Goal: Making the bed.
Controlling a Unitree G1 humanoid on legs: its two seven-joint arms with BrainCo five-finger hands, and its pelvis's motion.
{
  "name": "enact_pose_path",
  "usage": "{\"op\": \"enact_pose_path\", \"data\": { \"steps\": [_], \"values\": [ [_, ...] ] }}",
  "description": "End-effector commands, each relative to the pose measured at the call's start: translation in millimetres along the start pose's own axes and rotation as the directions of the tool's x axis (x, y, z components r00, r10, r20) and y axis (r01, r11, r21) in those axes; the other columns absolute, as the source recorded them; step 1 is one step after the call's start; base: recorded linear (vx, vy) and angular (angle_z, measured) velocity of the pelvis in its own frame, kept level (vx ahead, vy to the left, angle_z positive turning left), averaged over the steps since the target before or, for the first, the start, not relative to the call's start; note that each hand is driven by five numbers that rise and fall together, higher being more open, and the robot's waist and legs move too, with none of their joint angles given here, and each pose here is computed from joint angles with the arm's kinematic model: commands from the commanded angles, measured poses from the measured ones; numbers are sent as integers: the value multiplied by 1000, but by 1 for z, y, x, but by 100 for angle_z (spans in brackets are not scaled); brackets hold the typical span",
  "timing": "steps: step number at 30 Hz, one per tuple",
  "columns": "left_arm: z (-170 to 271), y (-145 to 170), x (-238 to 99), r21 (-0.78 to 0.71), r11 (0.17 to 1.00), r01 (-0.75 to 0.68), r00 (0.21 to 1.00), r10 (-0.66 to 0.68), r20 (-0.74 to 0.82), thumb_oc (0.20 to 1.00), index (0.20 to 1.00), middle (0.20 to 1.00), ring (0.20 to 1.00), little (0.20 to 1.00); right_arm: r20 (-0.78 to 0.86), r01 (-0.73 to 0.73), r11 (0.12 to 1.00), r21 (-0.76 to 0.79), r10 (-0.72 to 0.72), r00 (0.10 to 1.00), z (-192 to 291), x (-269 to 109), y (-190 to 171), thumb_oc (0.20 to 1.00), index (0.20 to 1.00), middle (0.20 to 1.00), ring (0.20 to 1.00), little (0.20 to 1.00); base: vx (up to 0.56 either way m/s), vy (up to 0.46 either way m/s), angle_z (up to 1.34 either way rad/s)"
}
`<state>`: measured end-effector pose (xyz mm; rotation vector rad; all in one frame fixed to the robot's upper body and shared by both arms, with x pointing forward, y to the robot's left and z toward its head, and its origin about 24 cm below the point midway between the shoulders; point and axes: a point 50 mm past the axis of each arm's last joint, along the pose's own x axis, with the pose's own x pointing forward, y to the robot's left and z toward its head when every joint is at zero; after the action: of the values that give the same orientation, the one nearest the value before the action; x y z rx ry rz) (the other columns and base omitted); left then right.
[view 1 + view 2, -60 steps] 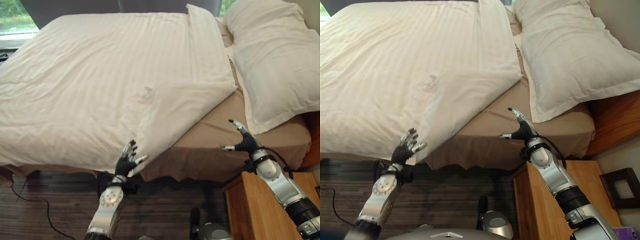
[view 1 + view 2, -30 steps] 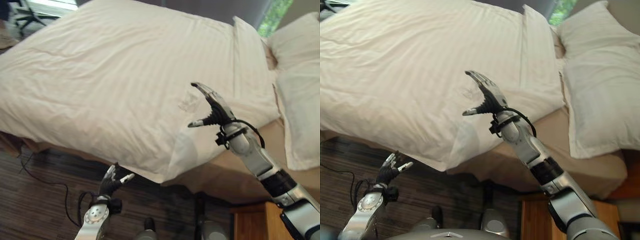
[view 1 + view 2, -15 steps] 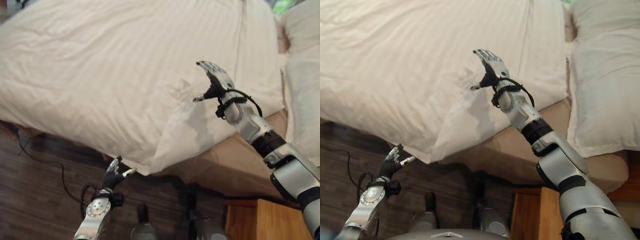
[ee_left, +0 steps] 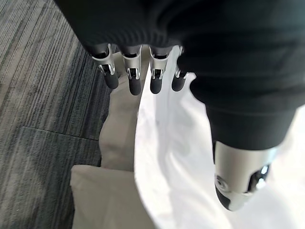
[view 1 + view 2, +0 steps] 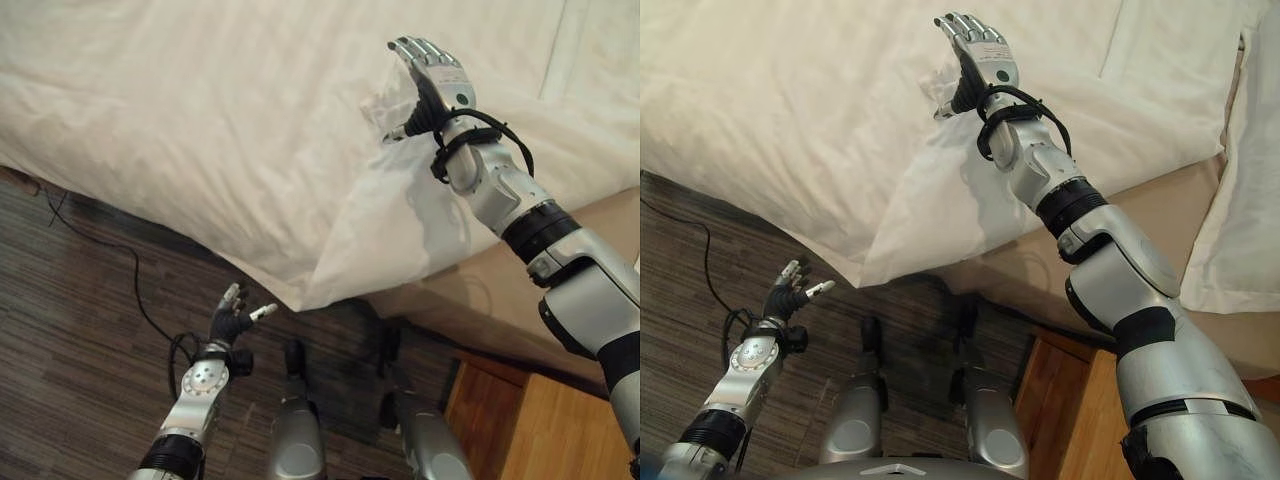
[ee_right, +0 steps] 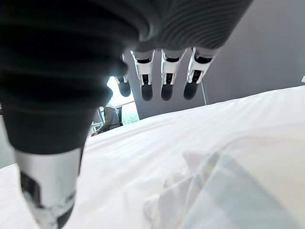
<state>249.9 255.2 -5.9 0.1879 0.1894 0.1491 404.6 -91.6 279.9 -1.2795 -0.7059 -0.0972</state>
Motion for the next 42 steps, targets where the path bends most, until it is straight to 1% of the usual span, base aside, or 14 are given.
{"op": "enact_pose_path", "data": {
  "steps": [1,6,9,10,15,18,25,26,29,32,36,39,40,42],
  "values": [
    [14,7,3,19,1000,19,998,-20,62,1000,1000,1000,1000,1000,-23,121,992,-21,-122,992,-6,17,-37,1000,1000,1000,1000,1000,-22,-39,17],
    [13,6,5,18,1000,13,999,-14,50,1000,1000,1000,1000,1000,-96,71,997,-22,-73,993,-19,12,-22,1000,1000,1000,1000,1000,-12,-9,5],
    [12,7,6,23,1000,13,999,-14,44,1000,1000,1000,1000,1000,-103,57,998,-22,-59,993,-20,10,-19,1000,1000,1000,1000,1000,-44,22,-5],
    [8,3,9,52,998,29,999,-30,23,1000,1000,1000,1000,1000,-203,-11,1000,-10,9,979,-34,5,-3,200,200,200,200,200,-168,86,-1],
    [4,-4,10,64,997,50,999,-50,2,1000,1000,1000,1000,1000,-230,-11,999,45,21,973,-38,0,4,200,200,200,200,200,-62,56,-2],
    [-3,-7,12,63,997,36,999,-34,-41,1000,1000,1000,1000,1000,-244,-30,986,163,69,967,-35,-16,28,200,200,200,200,200,-2,38,-4],
    [-17,-10,8,70,997,35,994,-27,-106,1000,1000,1000,1000,1000,-298,-58,962,267,140,944,-48,-47,56,200,200,200,200,200,-10,47,-12],
    [-25,-11,3,64,997,36,990,-27,-137,1000,1000,1000,1000,1000,-312,-75,954,290,168,935,-52,-63,68,200,200,200,200,200,20,42,-16],
    [-37,-12,-5,65,997,35,983,-22,-184,1000,1000,1000,1000,1000,-314,-125,937,326,232,921,-54,-90,90,200,200,200,200,200,15,40,-9],
    [-47,-9,-12,67,997,26,975,-11,-224,1000,1000,1000,1000,1000,-355,-158,923,350,286,890,-65,-116,105,200,200,200,200,200,20,10,-28],
    [-55,-10,-18,71,997,35,967,-15,-256,1000,1000,1000,1000,1000,-425,-150,918,368,310,851,-82,-135,109,200,200,200,200,200,14,-1,-14],
    [-63,-10,-26,69,996,48,958,-26,-284,1000,1000,1000,1000,1000,-495,-116,926,359,294,818,-104,-144,102,200,200,200,200,200,2,-19,-16],
    [-70,-10,-32,57,997,44,951,-25,-309,1000,1000,1000,1000,1000,-538,-94,935,341,276,796,-119,-151,95,200,200,200,200,200,-2,-36,3],
    [-73,-10,-34,54,998,43,947,-24,-320,1000,1000,1000,1000,1000,-556,-87,940,329,268,787,-125,-153,91,200,200,200,200,200,-11,-37,-15]
  ]
}}
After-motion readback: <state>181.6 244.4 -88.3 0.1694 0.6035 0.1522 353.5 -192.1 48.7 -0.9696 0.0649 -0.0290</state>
